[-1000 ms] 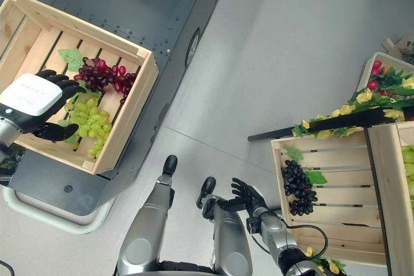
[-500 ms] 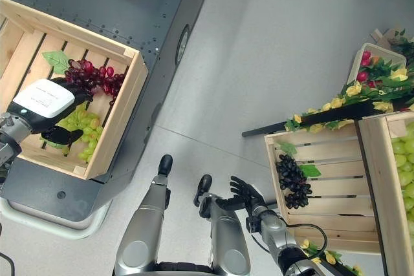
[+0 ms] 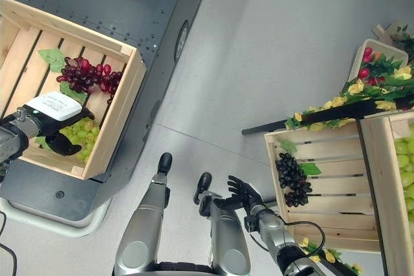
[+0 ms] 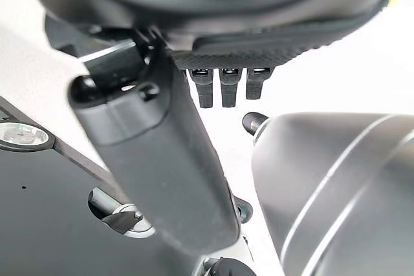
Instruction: Pick up the fruits from the basket on one side to the basket on the other side
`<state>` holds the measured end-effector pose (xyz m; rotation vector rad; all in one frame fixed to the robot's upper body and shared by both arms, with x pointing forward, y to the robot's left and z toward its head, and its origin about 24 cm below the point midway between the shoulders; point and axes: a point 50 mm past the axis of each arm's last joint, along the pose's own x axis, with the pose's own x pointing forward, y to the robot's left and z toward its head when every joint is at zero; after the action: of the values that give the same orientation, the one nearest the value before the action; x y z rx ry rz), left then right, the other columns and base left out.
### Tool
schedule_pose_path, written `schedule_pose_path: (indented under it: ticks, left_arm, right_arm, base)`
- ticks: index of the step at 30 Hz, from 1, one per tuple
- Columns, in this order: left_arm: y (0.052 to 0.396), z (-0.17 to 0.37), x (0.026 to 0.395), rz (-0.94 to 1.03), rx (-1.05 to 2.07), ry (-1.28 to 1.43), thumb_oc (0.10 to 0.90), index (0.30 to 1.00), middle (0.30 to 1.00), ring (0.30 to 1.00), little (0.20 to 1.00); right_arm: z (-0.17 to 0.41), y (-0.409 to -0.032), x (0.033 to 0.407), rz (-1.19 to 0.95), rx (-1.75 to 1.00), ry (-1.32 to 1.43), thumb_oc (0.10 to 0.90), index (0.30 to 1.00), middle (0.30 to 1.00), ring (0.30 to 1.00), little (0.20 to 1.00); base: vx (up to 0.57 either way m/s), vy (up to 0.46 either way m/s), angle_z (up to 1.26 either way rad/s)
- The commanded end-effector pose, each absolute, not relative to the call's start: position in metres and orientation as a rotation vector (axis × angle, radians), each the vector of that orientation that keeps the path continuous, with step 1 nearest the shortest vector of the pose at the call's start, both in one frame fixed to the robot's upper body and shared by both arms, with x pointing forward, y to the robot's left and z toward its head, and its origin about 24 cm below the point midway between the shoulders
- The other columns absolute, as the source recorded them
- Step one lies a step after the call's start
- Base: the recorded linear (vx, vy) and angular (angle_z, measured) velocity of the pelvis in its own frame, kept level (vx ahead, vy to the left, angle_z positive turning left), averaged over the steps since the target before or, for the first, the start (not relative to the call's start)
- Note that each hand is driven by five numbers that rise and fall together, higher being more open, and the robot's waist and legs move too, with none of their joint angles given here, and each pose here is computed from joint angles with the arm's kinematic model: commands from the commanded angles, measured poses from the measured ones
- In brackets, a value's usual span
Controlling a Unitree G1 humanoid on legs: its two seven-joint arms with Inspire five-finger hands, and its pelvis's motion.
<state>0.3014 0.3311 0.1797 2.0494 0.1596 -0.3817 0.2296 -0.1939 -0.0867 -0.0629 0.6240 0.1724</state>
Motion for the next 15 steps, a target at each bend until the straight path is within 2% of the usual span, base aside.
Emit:
schedule_pose_path:
  ticks: [1,6,11,15]
  left_arm:
    - [0.342,0.229,0.296,-0.26,2.064,0.214,0.8,0.9,0.9,0.9,0.9]
    - [0.348,0.238,0.295,-0.213,2.123,0.324,0.8,0.9,0.9,0.9,0.9]
    - [0.369,0.252,0.294,0.001,2.275,0.472,0.8,0.9,0.9,0.9,0.9]
    - [0.38,0.252,0.295,0.083,2.332,0.55,0.8,0.9,0.9,0.9,0.9]
  right_arm:
    - [-0.084,-0.213,0.222,0.131,-0.056,0.61,0.8,0.9,0.9,0.9,0.9]
    - [-0.083,-0.214,0.223,0.124,-0.043,0.604,0.8,0.9,0.9,0.9,0.9]
    - [-0.083,-0.213,0.223,0.128,-0.031,0.603,0.8,0.9,0.9,0.9,0.9]
    - [-0.084,-0.211,0.224,0.131,-0.016,0.605,0.8,0.9,0.9,0.9,0.9]
  base:
    - [0.0,0.0,0.0]
    - [0.01,-0.014,0.03]
    - [0.01,-0.017,0.05]
    - [0.02,-0.034,0.02]
